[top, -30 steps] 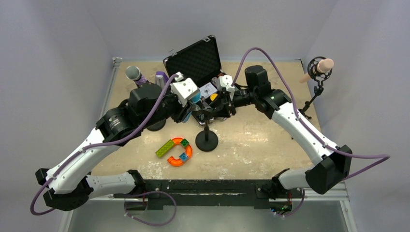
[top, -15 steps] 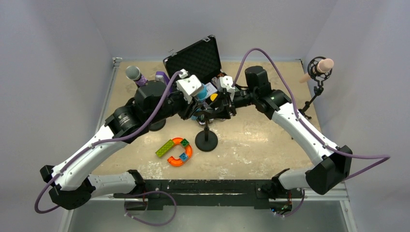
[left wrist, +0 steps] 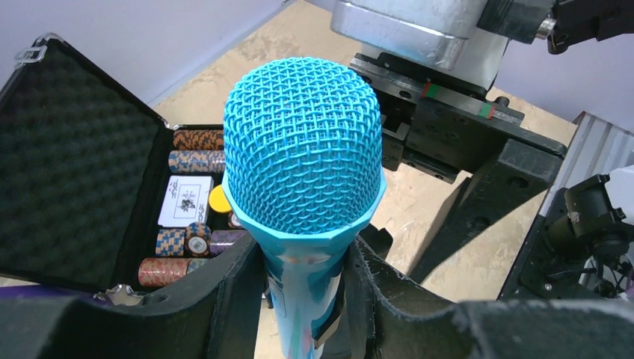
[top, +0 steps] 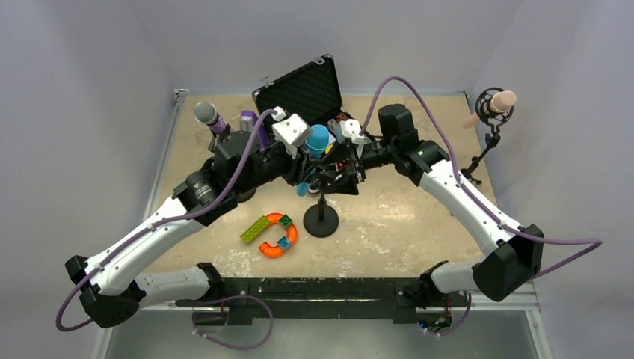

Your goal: Attach the microphones to the stand

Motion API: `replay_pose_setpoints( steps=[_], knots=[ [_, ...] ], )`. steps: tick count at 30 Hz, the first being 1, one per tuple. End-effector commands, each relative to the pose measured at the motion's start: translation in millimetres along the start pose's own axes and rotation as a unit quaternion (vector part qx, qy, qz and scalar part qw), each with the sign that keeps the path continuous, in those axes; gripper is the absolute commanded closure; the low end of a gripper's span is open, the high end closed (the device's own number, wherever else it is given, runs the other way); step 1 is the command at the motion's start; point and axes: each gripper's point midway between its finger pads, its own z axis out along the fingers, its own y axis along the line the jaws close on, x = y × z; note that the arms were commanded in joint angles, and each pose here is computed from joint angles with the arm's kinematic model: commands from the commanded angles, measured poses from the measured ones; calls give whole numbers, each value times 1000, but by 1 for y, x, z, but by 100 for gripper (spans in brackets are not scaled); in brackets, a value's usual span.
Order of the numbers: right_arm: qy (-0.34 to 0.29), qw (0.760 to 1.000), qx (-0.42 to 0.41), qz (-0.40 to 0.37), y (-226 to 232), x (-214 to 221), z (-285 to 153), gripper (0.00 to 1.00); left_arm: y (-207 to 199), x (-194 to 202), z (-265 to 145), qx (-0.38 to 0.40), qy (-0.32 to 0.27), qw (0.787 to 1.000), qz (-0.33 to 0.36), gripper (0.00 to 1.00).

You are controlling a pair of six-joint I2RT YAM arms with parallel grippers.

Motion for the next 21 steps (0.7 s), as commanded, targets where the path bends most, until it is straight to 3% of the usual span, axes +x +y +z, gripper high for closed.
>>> replay_pose_setpoints(
  steps=[1, 5, 10, 13, 21],
  knots=[
    [-24, 999, -13, -21, 13, -16, -3, 20, -4, 5, -4, -2, -18, 998, -55, 97],
    [-26, 999, -15, -17, 14, -18, -3, 16, -2, 8, -7, -10, -25, 997, -72, 81],
    [-33, 999, -15, -4, 15, -19, -5, 9, -3, 3, -17, -10, -35, 996, -79, 43],
    [-41, 999, -10, 11, 12, -16, -8, 7, -3, -2, -27, -9, -44, 996, -79, 27],
    [-51, 999, -8, 13, 17, -5, -13, 4, 3, -2, -56, -27, -58, 995, -76, 13]
  ],
)
